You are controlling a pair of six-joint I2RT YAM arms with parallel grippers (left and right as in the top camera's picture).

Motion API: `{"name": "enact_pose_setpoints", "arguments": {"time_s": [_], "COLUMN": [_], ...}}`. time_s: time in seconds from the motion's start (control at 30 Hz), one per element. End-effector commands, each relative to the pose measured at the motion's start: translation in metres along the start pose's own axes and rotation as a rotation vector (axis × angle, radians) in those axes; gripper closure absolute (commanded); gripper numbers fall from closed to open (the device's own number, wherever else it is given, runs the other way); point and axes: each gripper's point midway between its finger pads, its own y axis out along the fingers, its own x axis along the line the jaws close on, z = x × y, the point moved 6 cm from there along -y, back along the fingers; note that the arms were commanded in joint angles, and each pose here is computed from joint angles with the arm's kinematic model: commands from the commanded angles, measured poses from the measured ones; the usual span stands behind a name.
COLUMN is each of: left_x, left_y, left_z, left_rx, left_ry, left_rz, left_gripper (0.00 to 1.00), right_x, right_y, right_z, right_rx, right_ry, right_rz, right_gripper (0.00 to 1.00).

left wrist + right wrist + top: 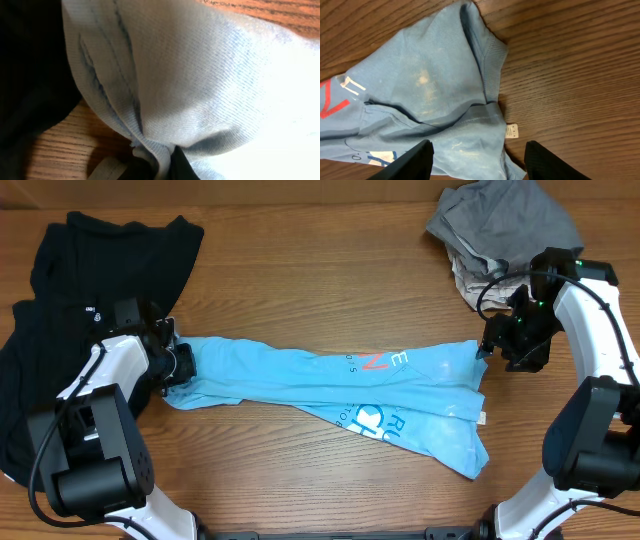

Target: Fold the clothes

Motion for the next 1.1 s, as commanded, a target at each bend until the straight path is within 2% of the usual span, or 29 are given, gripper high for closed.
{"name": "enact_pose_setpoints", "arguments": {"time_s": [0.0, 0.27, 0.4, 0.6, 0.9, 1.07], "left_x": [-0.001, -0.009, -0.02, -0.058, -0.155, -0.201], "left_y": [-0.01, -0.099, -0.123, -0.117, -0.1, -0.077], "left_z": [0.003, -0.023, -0.024, -0.018, -0.002, 0.018], "left_rx": [0.014, -0.11, -0.117, -0.093, -0.119, -0.075], "left_ry": [-0.044, 0.023, 0.086, 0.23, 0.514, 0.633], "left_rz": [0.027, -0.005, 0.003, 0.036, 0.102, 0.131], "left_gripper": [0.96, 0.96, 0.96, 0.96, 0.96, 0.96], "right_x": [0.005, 0.014, 0.014, 0.015, 0.015, 0.015], "right_y": [-0.015, -0.016, -0.016, -0.016, -0.016, -0.016], "right_z": [-0.001, -0.001, -0.003, -0.004, -0.004, -0.004], "right_rx": [-0.047, -0.044, -0.053, -0.06, -0.059, -0.059], "right_ry": [-0.007, -0.011, -0.013, -0.015, -0.014, -0.015], "right_rz": [-0.045, -0.129, -0.13, -0.131, -0.131, -0.131], "right_gripper": [0.37, 0.37, 0.37, 0.37, 0.37, 0.37]}}
